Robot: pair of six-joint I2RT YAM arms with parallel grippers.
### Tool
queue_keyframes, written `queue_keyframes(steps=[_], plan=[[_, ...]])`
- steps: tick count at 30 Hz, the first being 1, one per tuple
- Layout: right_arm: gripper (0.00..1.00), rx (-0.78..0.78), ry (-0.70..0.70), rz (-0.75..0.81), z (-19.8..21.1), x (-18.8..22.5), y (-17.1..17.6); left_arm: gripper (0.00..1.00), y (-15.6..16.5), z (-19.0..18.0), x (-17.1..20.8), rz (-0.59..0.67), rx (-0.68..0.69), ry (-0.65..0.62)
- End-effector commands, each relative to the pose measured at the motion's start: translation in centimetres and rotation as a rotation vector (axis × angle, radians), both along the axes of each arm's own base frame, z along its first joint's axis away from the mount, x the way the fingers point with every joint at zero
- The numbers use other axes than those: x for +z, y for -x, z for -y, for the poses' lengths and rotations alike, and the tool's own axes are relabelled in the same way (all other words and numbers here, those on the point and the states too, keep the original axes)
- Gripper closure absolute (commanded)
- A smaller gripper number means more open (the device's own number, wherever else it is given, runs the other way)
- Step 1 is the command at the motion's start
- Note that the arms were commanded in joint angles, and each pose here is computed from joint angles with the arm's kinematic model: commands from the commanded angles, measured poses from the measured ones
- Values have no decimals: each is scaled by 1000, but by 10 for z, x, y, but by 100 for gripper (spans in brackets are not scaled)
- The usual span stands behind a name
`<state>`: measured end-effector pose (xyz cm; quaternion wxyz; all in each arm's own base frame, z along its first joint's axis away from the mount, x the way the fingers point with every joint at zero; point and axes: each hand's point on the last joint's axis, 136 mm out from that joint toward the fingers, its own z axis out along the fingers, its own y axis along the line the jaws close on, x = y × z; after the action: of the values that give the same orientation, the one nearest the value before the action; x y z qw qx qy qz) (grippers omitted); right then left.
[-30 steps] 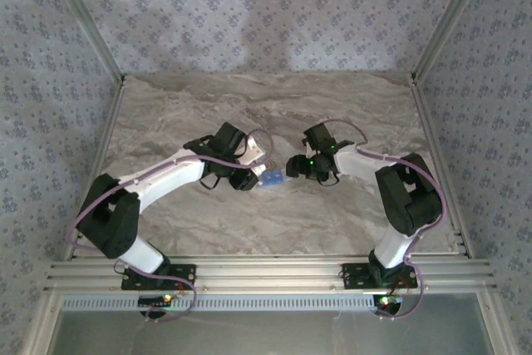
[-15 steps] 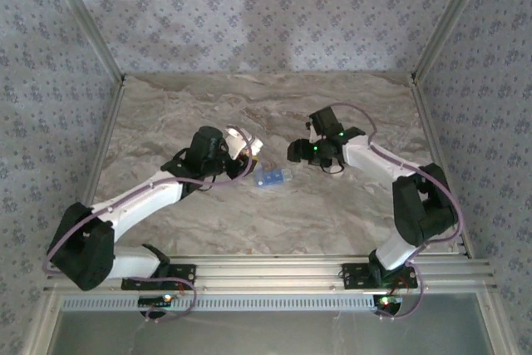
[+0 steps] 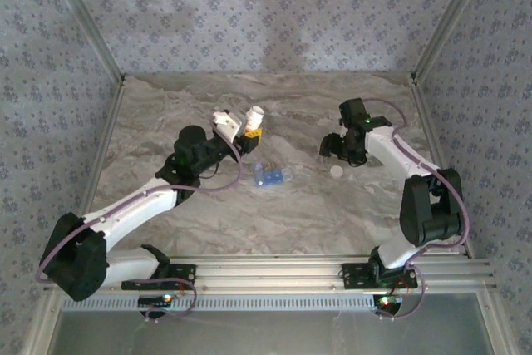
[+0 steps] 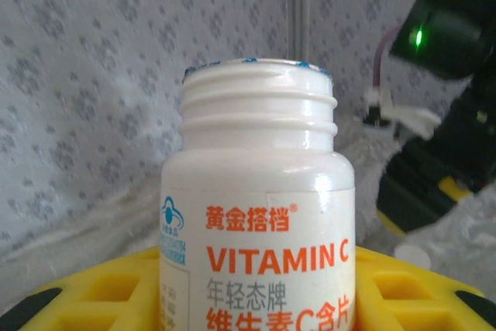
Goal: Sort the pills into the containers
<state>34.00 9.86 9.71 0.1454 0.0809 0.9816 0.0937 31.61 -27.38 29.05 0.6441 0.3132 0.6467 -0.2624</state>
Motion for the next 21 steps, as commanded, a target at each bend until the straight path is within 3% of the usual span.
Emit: queue_keyframes(steps=[1,11,21], plan=[[28,18,96,-95,15,-19,13,100,-4,-5,54,170,32,101],[31,17,168,-194,21,-60,15,100,9,7,54,202,-68,141],[37,25,160,-206,18,-73,13,100,10,10,48,180,-89,140]])
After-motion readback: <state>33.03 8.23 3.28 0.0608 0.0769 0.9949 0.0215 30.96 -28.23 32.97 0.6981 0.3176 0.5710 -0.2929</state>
